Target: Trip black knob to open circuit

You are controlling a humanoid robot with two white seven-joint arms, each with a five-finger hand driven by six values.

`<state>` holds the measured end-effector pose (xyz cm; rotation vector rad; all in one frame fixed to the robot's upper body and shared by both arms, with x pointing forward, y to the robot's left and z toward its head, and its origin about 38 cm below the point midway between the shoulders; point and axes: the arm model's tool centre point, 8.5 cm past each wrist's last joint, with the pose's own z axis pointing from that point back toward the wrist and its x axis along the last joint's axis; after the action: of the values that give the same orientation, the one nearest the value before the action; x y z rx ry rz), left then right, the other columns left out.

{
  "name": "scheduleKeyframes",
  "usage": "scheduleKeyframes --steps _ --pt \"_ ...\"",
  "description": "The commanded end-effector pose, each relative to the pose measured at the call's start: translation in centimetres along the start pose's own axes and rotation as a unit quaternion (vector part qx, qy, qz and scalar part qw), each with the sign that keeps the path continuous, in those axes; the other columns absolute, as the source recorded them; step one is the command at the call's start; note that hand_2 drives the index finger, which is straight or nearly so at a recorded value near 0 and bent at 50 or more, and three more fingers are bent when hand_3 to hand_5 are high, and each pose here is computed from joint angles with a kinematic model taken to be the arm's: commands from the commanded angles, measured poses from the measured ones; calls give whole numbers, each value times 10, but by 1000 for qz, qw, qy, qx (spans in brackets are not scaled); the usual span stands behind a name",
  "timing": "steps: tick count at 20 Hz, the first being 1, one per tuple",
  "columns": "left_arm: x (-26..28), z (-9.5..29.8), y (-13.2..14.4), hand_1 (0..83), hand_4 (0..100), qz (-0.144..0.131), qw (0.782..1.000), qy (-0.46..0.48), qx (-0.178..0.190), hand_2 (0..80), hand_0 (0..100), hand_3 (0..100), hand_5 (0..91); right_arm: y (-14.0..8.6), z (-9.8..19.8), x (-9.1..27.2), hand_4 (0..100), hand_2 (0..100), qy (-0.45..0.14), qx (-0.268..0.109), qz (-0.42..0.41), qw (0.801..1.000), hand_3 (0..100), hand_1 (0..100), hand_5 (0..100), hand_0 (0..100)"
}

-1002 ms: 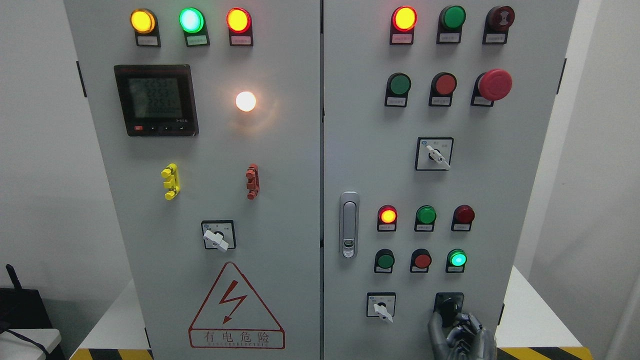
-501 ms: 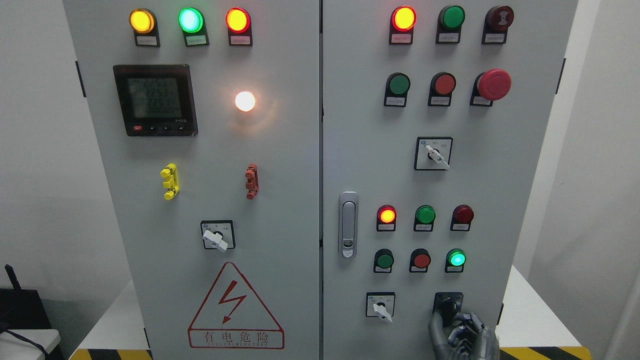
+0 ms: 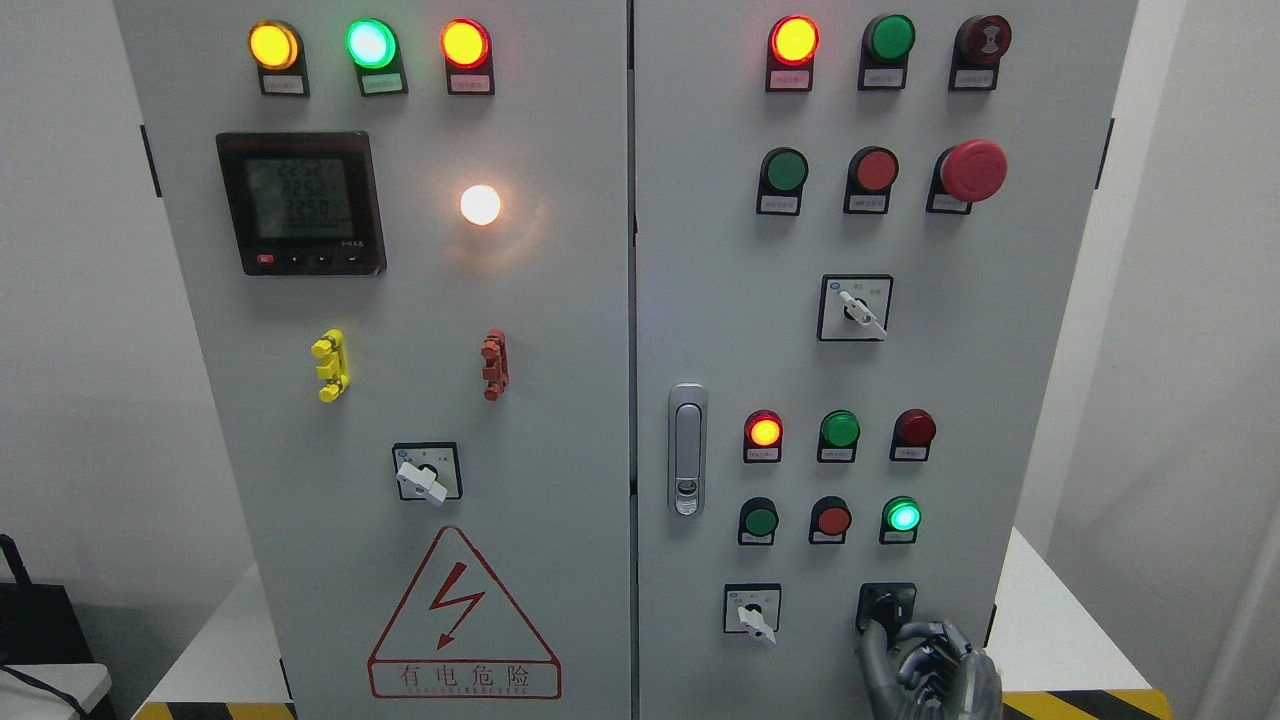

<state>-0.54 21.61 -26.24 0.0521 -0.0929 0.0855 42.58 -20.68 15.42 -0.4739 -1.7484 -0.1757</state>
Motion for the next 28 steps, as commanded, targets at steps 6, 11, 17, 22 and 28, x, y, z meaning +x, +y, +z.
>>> scheduleKeyframes --steps 6,11,17,22,28 --pt "5 0 -1 389 0 -16 1000 -5 -2 0 120 0 0 -1 0 0 938 602 -6 -1 19 1000 923 767 949 393" --pt "5 0 -1 389 0 -17 1000 -5 -3 0 120 0 0 -1 0 0 936 601 -6 -1 21 1000 922 773 948 386" --pt "5 0 -1 389 0 -17 1000 -5 -3 0 120 0 0 -1 0 1 931 600 -15 -2 40 999 921 779 947 381" --pt "5 0 -1 389 0 -16 1000 -5 -2 0 120 0 0 -1 0 1 929 600 -15 -3 41 999 921 782 945 374" --pt "5 0 -1 389 0 -17 1000 -5 -3 0 120 0 0 -6 -1 -1 927 599 -19 -11 57 998 921 783 945 366"
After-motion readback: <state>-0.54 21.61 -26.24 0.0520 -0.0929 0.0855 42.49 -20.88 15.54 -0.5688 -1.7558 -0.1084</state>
